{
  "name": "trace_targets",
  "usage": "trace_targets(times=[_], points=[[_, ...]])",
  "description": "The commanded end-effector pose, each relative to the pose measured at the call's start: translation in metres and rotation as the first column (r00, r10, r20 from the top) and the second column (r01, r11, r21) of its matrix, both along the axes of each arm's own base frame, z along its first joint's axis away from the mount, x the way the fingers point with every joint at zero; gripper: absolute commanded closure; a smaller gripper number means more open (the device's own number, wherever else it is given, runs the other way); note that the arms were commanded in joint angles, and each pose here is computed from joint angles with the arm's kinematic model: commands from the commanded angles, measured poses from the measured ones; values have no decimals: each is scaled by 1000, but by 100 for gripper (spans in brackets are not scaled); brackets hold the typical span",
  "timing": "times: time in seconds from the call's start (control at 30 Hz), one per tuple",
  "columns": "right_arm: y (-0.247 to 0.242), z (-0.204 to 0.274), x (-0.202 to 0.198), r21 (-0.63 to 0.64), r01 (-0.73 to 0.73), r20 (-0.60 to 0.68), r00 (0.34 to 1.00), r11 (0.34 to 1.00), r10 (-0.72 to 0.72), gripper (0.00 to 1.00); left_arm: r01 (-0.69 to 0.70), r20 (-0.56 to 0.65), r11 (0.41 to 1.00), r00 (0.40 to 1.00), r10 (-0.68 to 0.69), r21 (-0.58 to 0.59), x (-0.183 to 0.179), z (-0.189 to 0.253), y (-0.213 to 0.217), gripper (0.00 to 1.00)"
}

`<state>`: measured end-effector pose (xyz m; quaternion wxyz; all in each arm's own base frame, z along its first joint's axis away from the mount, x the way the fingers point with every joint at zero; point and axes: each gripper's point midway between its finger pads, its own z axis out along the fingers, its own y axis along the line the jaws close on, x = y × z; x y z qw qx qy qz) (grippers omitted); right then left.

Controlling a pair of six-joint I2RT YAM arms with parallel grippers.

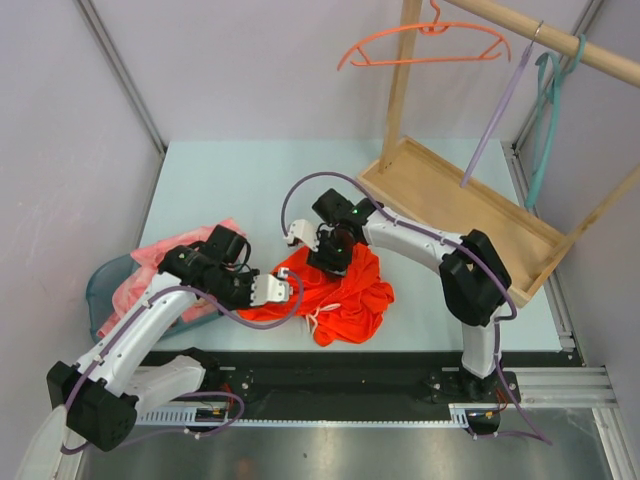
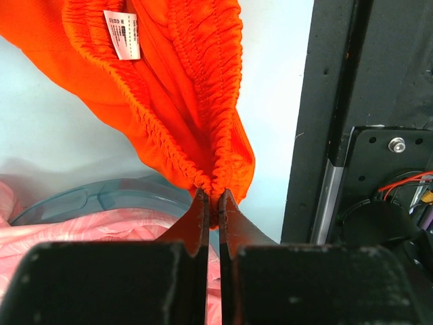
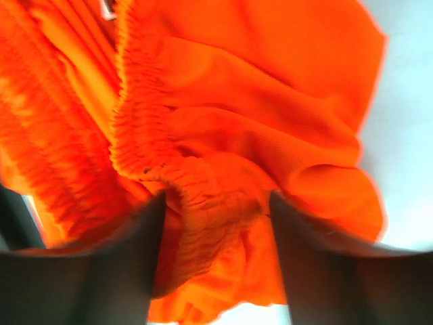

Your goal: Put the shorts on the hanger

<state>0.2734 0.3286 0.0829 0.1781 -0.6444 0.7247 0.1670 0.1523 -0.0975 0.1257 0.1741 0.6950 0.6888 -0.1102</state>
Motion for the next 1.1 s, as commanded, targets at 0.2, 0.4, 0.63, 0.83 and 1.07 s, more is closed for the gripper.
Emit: trace_targets(times=[0.2, 0.4, 0.63, 0.83, 1.07], points=[[-46, 129, 80, 185, 412, 163, 882, 892, -441, 100, -215, 101, 950, 965, 242, -225, 50, 62, -15, 100], [-116, 272, 95, 483, 522, 208, 711, 703, -672, 100, -363, 163, 775, 847, 505, -517, 124, 168, -13, 100], [-152, 378, 60, 659, 419, 318, 597, 624, -737, 100, -205, 243, 638, 805, 542, -742, 141, 309, -36, 100], [-186, 445, 27, 768, 362, 375, 417, 529, -828, 100, -36, 339, 618, 810, 478, -786, 107, 385, -47, 100], [-199, 456, -23, 800, 346, 339, 414, 490, -845, 100, 31, 386, 636, 817, 428, -771, 54, 395, -49, 100]])
